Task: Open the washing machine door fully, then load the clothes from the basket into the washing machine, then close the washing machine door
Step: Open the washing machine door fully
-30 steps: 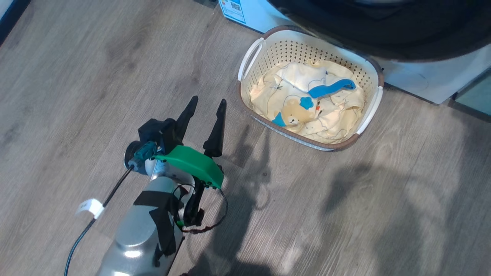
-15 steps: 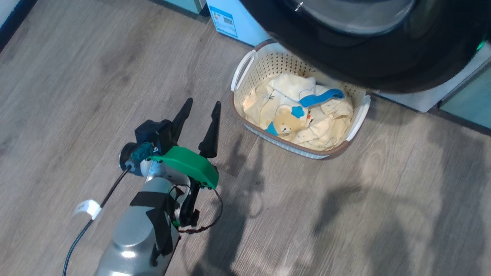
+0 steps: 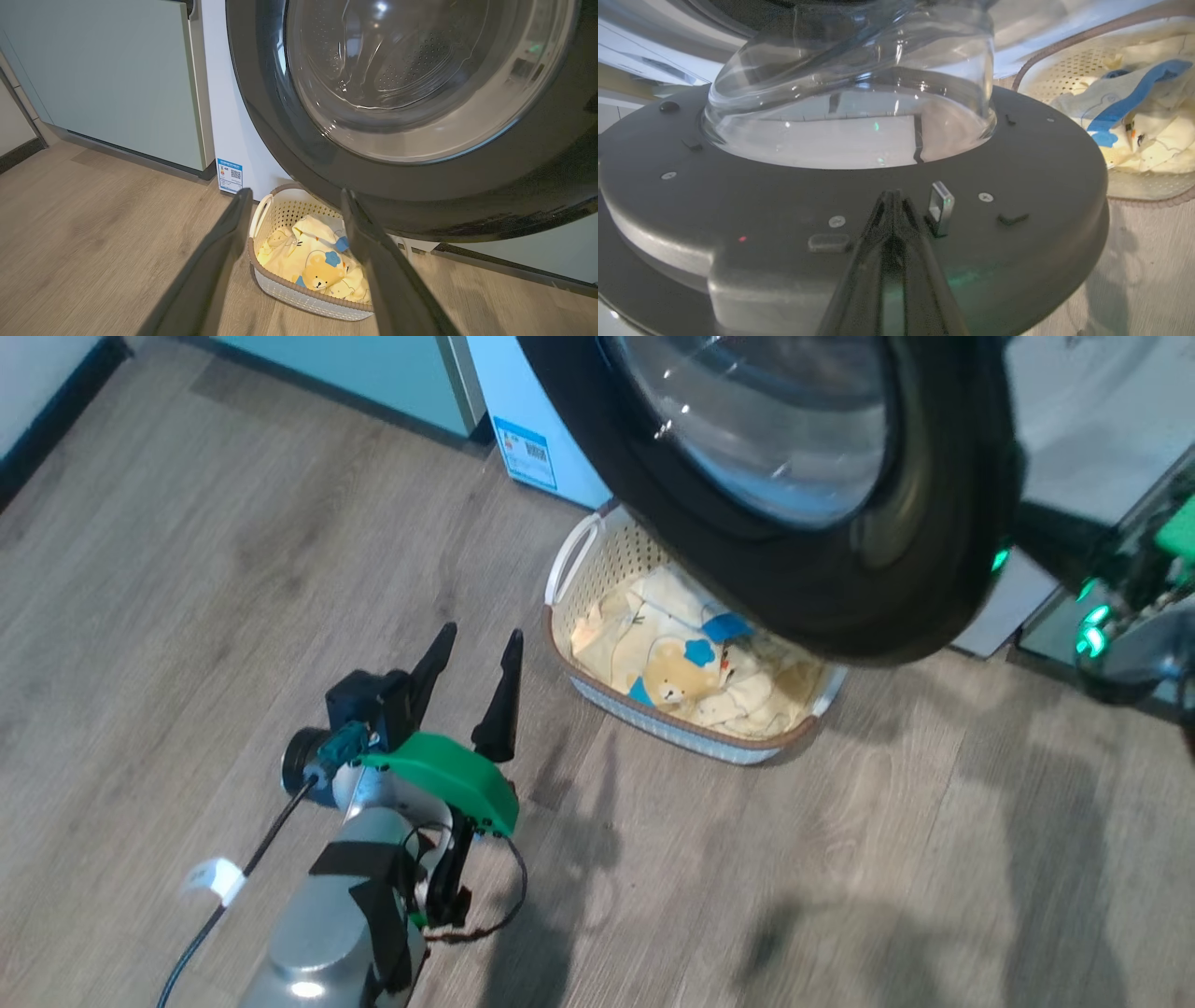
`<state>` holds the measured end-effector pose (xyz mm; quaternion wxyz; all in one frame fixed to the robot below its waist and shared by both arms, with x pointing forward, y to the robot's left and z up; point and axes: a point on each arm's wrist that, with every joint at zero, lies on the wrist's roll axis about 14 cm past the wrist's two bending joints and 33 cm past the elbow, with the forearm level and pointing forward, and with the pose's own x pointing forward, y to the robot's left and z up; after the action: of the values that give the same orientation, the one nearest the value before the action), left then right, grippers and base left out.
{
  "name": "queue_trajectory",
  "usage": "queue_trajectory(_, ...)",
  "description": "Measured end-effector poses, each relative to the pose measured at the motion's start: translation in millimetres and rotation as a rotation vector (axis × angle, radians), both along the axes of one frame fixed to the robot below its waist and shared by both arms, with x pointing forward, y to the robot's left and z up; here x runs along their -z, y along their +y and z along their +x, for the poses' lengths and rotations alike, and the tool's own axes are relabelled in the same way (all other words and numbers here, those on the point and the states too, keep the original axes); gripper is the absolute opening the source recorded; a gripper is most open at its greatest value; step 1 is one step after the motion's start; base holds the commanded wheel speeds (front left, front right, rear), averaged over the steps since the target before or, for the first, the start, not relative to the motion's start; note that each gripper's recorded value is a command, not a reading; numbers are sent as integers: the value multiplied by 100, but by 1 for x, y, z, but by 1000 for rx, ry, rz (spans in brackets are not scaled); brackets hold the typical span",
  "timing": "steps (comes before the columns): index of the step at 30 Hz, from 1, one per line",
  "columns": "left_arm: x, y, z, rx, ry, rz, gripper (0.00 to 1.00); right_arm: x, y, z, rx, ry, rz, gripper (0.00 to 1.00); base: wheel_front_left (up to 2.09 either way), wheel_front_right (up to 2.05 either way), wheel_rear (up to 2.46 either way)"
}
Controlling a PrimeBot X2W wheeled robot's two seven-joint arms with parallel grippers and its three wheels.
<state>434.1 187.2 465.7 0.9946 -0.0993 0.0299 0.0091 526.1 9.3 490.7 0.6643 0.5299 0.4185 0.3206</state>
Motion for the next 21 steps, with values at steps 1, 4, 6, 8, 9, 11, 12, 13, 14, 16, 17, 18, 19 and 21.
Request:
queue_trajectory(1,-1,1,-2,-3,0,-1,100,-1,2,-5,-12,2,3,0,0,0,0)
queue_trajectory(4,-3,3,-8,-10,-5,-2,100,-3,8,-19,-35,7,12,0,0,0,0)
queue_trajectory(6,-5,3,-13,-7,-7,1,100,-4,12,-27,-47,8,18,0,0,0,0)
queue_trajectory(8,-6,4,-17,-8,-10,3,100,-6,17,-37,-70,7,25,0,0,0,0)
queue_trajectory(9,-7,4,-19,-8,-11,1,100,-7,19,-42,-77,9,31,0,0,0,0)
queue_trajectory(11,-7,4,-24,-10,-13,-3,100,-9,25,-52,-95,11,39,0,0,0,0)
queue_trajectory(12,-7,5,-26,-12,-12,-5,100,-10,28,-57,-108,12,43,0,0,0,0)
queue_trajectory(13,-7,5,-28,-15,-12,-2,100,-12,31,-62,-118,13,51,0,0,0,0)
queue_trajectory(14,-7,7,-31,-19,-10,1,100,-13,34,-67,-128,14,55,0,0,0,0)
queue_trajectory(16,-6,7,-35,-20,-9,2,100,-16,38,-76,-144,19,72,0,0,0,0)
queue_trajectory(17,-7,7,-36,-17,-10,1,100,-16,41,-80,-152,23,79,0,0,0,0)
queue_trajectory(18,-6,7,-38,-17,-9,-1,100,-16,42,-84,-158,26,81,0,0,0,0)
queue_trajectory(19,-6,6,-39,-16,-9,-2,100,-15,45,-88,-165,30,82,0,0,0,0)
queue_trajectory(21,-6,6,-39,-15,-10,-3,100,-14,46,-91,-175,33,80,0,0,0,0)
